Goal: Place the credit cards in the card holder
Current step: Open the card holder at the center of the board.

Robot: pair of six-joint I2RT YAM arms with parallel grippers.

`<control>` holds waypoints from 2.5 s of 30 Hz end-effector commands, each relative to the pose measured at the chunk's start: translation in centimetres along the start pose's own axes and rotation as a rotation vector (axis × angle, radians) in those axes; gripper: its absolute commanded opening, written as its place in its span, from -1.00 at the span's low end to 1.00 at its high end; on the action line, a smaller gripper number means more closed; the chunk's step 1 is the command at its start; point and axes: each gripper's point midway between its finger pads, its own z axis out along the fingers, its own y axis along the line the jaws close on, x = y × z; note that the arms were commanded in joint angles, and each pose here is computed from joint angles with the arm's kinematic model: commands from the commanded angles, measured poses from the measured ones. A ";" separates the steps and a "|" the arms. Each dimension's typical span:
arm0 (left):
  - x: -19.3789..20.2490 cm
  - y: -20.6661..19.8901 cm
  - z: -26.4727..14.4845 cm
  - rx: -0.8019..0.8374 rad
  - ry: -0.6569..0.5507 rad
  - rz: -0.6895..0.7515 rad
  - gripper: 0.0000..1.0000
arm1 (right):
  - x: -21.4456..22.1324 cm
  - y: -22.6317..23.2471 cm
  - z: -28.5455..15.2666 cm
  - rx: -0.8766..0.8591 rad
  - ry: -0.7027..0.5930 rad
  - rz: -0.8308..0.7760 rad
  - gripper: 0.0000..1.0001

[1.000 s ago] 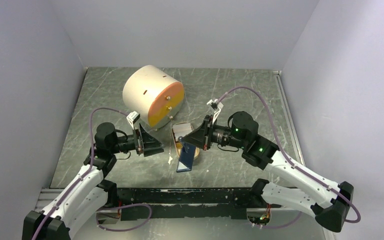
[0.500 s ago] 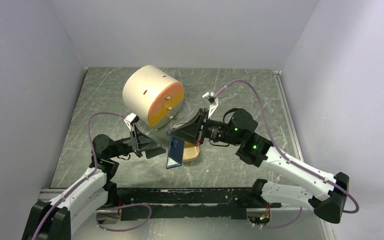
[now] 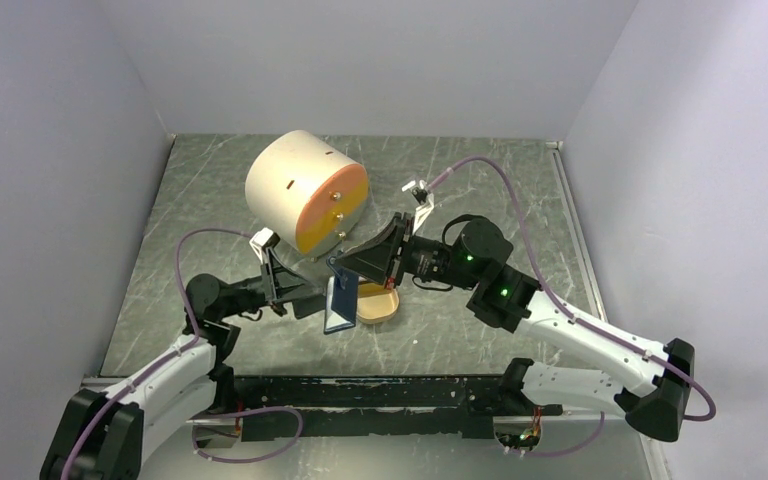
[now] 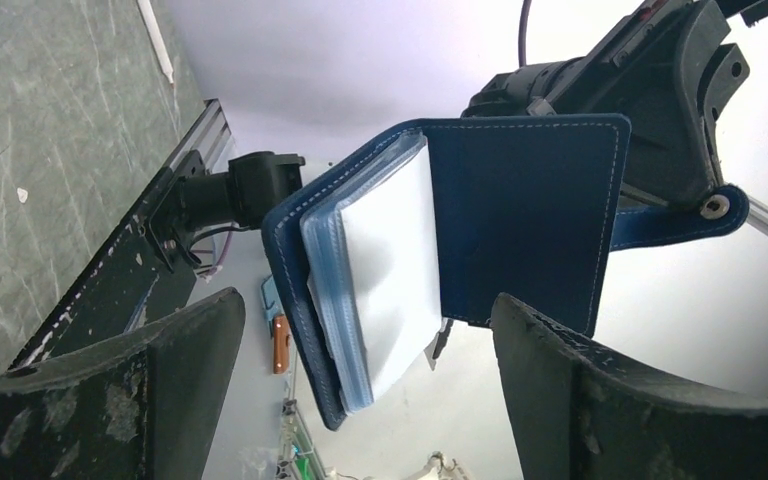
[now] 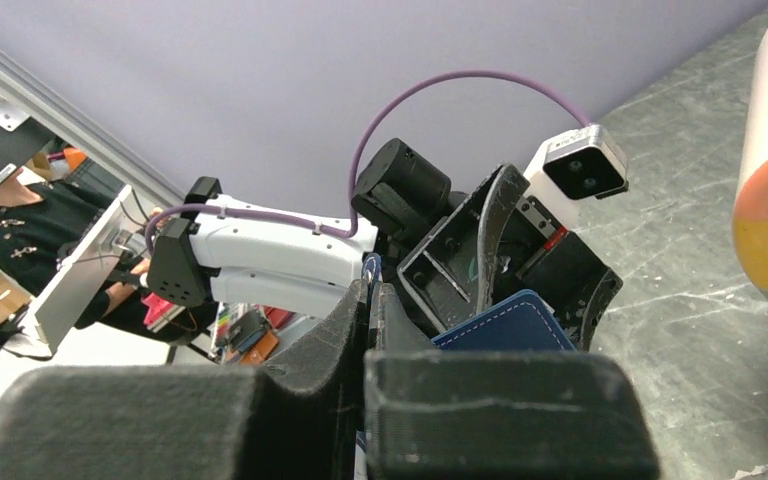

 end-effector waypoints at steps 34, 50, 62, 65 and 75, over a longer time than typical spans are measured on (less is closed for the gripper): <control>-0.9 8.4 -1.9 -0.480 -0.077 0.142 -0.82 | 15.6 -15.4 -13.8 0.851 0.284 0.263 0.07; 1.1 12.4 -2.8 -0.519 -0.052 0.002 -0.82 | 13.7 -13.1 -10.9 0.930 0.135 0.491 0.17; 1.5 14.6 -3.2 -0.584 -0.037 -0.033 -0.82 | 20.9 -10.4 0.1 0.888 0.368 0.287 0.09; 1.4 15.0 -3.4 -0.610 -0.041 -0.032 -0.82 | 22.8 -12.0 -0.8 0.929 0.406 0.247 0.04; 2.0 16.2 -3.7 -0.623 -0.013 -0.046 -0.56 | 26.7 -14.6 -2.8 0.939 0.442 0.258 0.06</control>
